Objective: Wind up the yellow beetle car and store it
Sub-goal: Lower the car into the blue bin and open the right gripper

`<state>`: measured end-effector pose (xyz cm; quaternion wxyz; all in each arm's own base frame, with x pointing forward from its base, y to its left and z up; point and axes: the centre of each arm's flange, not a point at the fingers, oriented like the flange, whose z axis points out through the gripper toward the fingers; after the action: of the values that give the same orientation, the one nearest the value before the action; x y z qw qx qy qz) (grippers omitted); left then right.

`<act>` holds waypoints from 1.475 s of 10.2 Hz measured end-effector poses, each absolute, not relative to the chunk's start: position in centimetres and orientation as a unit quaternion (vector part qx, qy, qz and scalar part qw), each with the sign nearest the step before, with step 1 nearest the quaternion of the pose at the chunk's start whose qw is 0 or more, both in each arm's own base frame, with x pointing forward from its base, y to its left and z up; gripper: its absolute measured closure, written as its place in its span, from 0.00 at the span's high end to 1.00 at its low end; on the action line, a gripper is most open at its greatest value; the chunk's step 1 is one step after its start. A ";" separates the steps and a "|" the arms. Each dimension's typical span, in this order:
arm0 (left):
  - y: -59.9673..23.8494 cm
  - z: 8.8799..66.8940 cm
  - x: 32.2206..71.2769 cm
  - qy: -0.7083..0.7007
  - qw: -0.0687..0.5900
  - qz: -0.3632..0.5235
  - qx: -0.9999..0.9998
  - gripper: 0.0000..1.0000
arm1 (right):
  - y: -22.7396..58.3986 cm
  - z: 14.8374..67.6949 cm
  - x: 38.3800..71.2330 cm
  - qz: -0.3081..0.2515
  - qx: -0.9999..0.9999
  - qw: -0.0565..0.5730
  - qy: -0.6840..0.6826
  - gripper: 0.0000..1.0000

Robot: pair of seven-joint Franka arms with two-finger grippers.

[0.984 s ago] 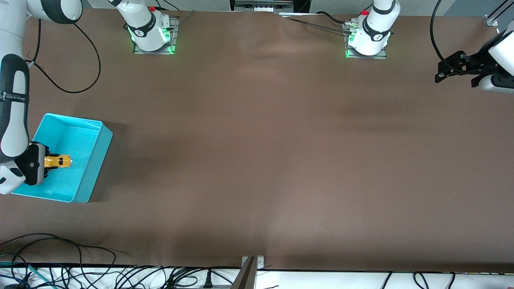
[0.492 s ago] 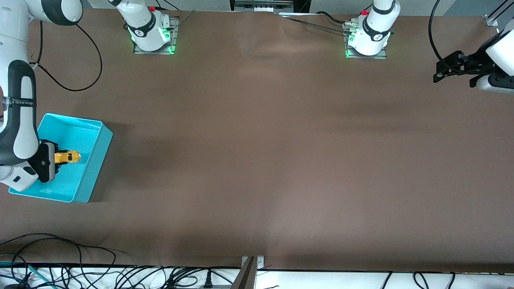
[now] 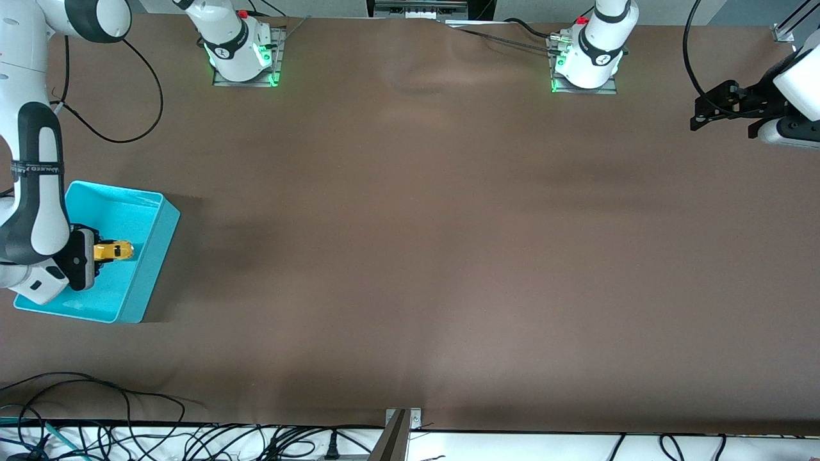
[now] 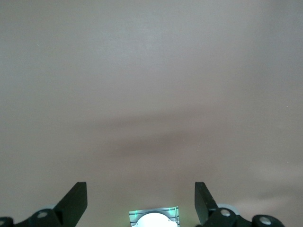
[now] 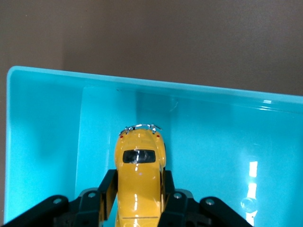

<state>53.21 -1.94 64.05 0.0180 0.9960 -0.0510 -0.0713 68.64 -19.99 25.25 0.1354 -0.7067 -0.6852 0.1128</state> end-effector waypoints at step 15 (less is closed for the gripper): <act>-2.2 63.9 53.2 -0.053 0.018 -0.075 0.996 1.00 | -20.4 22.9 68.7 0.078 -0.698 0.137 -0.698 0.83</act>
<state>53.21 -2.19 63.93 0.0181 0.9956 -0.0534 -0.0753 68.70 -20.39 22.89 0.1373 -0.6981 -0.6983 0.0782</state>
